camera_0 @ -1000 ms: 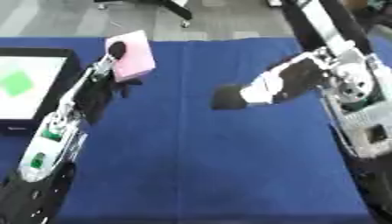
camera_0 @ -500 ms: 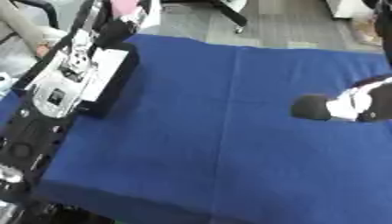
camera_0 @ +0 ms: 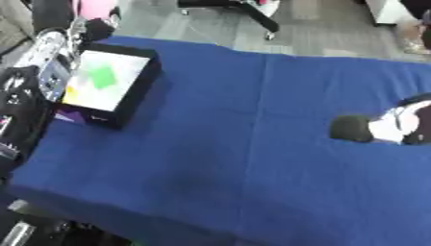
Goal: Pick up the objects with one hand, pass them to the other hand, and then place them into the box on the other side of the table.
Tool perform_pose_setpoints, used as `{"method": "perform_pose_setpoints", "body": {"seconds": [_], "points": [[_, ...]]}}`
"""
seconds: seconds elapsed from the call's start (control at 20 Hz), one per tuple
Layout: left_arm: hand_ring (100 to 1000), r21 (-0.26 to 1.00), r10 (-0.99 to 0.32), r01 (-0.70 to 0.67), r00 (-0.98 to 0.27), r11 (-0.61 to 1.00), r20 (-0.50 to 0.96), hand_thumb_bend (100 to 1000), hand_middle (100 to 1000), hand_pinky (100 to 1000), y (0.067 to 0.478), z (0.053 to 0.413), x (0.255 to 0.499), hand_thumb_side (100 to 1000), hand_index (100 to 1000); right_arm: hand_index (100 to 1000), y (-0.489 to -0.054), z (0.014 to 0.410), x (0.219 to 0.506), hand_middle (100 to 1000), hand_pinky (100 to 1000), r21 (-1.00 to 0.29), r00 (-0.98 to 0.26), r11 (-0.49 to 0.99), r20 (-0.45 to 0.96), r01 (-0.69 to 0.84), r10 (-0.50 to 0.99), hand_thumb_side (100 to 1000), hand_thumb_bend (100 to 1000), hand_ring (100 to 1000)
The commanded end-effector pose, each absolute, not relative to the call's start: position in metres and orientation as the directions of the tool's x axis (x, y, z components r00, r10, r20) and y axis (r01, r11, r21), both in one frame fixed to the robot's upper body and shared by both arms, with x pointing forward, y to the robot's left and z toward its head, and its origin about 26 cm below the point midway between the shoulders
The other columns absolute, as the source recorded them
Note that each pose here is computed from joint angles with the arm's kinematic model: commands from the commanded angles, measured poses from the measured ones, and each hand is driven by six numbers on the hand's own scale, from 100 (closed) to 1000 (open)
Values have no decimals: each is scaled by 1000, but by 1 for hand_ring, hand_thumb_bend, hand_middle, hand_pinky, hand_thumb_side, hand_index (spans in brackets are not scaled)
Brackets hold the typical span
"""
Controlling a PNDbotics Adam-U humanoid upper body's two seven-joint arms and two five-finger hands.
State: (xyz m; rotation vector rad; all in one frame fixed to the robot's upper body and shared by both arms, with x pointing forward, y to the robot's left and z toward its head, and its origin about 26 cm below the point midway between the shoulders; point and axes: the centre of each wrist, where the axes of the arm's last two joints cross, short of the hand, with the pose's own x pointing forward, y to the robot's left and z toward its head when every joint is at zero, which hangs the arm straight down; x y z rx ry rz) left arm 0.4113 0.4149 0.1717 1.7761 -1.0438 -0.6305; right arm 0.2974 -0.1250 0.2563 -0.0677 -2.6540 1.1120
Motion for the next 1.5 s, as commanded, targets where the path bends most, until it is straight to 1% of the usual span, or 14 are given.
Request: {"method": "perform_pose_setpoints", "body": {"seconds": [0.05, 0.3, 0.4, 0.45, 0.5, 0.55, 0.6, 0.65, 0.7, 0.75, 0.9, 1.3, 1.4, 1.5], "points": [[248, 907, -800, -296, 595, -298, -69, 327, 160, 580, 437, 169, 414, 100, 573, 953, -126, 263, 293, 943, 884, -711, -972, 702, 190, -40, 137, 602, 845, 932], [278, 937, -726, -140, 672, -320, -148, 332, 174, 590, 455, 137, 414, 100, 589, 952, -126, 263, 293, 942, 883, -712, -972, 701, 191, -40, 139, 603, 845, 932], [333, 950, -712, -86, 683, -300, -163, 368, 237, 622, 460, 127, 412, 100, 636, 952, -126, 262, 293, 942, 883, -712, -971, 701, 192, -40, 139, 603, 845, 932], [481, 959, -709, -47, 683, -278, -172, 475, 403, 695, 462, 122, 411, 292, 748, 952, -126, 262, 293, 942, 883, -712, -971, 701, 192, -40, 139, 603, 845, 932], [650, 967, -711, -10, 680, -254, -179, 629, 573, 765, 464, 119, 410, 513, 843, 952, -126, 262, 293, 942, 883, -713, -971, 700, 193, -41, 139, 603, 845, 932], [807, 974, -719, 23, 671, -224, -181, 803, 758, 847, 466, 116, 409, 737, 923, 952, -126, 262, 293, 942, 883, -713, -971, 700, 193, -41, 140, 603, 845, 932], [871, 980, -728, 42, 663, -196, -174, 883, 836, 896, 467, 117, 409, 819, 965, 952, -126, 262, 293, 942, 883, -713, -971, 700, 193, -41, 140, 603, 845, 932], [910, 984, -738, 50, 655, -169, -160, 916, 876, 928, 467, 118, 409, 855, 987, 952, -126, 262, 293, 942, 883, -714, -971, 699, 193, -41, 141, 603, 845, 932], [955, 988, -747, 48, 649, -148, -143, 961, 925, 965, 468, 121, 410, 926, 1000, 952, -126, 262, 293, 942, 883, -714, -971, 699, 193, -41, 141, 602, 845, 932], [974, 990, -754, 34, 646, -134, -124, 1000, 948, 980, 468, 125, 410, 960, 1000, 952, -127, 261, 293, 942, 883, -714, -971, 699, 194, -41, 142, 601, 846, 932], [985, 991, -764, -16, 639, -130, -90, 1000, 973, 986, 470, 136, 411, 966, 1000, 951, -127, 261, 293, 941, 883, -716, -970, 697, 197, -42, 144, 601, 848, 932], [976, 986, -797, -88, 601, -142, -61, 1000, 968, 986, 468, 160, 412, 948, 1000, 952, -128, 260, 294, 941, 883, -720, -969, 693, 198, -41, 148, 599, 847, 932], [972, 983, -808, -112, 587, -144, -51, 1000, 964, 986, 466, 168, 412, 937, 1000, 952, -128, 259, 294, 941, 883, -721, -969, 692, 198, -40, 150, 599, 847, 932], [963, 977, -823, -152, 567, -146, -34, 1000, 955, 989, 464, 179, 411, 907, 1000, 952, -128, 259, 294, 941, 884, -722, -969, 691, 197, -39, 151, 599, 846, 932]]}}
